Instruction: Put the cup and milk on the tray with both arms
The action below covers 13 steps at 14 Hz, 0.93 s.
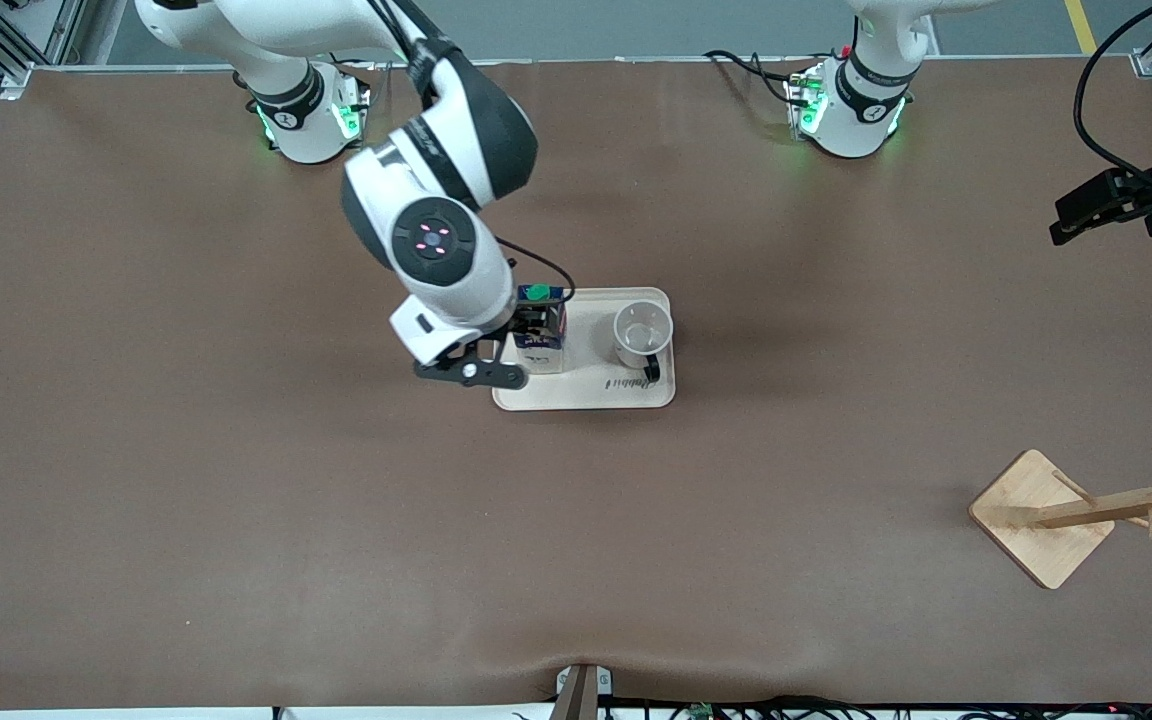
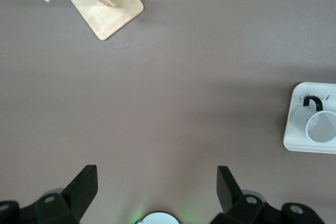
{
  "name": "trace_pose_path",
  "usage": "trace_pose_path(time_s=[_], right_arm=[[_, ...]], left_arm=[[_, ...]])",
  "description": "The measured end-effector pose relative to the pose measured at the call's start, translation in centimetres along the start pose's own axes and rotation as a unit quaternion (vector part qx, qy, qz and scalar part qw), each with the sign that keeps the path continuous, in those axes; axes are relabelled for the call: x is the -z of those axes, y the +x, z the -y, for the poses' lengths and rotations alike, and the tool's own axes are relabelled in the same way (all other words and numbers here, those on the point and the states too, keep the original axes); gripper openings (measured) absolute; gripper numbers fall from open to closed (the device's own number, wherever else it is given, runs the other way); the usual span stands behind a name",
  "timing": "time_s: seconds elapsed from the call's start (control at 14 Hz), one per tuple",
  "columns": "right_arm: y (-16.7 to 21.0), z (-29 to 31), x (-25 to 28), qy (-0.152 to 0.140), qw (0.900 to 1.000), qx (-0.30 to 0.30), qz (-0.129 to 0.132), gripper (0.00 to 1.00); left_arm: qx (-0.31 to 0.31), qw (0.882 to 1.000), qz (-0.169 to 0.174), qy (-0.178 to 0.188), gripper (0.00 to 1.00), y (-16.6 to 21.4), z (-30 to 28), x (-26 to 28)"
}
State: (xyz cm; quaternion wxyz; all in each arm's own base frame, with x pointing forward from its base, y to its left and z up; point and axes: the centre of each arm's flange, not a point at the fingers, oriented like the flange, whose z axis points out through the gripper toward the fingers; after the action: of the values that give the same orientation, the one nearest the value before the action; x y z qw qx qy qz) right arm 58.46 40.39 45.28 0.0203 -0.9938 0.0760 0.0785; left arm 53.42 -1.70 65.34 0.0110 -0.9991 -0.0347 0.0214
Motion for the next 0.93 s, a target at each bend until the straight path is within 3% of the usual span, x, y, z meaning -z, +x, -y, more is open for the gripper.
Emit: trace_pose_path(time_s=[0.36,0.64,0.93], right_arm=[[3.4,-3.7,4.5,0.023,0.999,-0.014,-0.035,1.0],[5.1,-8.5,8.0,0.017,0.998,-0.033,-0.047,1.0],[9.2,-17.1,10.7,0.012,0.993,-0.097,-0.066,1.0]], left_arm=[[-0.006,1.0,-0.011,0.001,1.0,-1.6,-0.7,-0.4],[-0.012,1.0,-0.009,0.002,1.0,-1.8,-1.4,-0.6],[-0.011,1.0,-0.008,0.001,1.0,-1.8,-1.5,-0.6]])
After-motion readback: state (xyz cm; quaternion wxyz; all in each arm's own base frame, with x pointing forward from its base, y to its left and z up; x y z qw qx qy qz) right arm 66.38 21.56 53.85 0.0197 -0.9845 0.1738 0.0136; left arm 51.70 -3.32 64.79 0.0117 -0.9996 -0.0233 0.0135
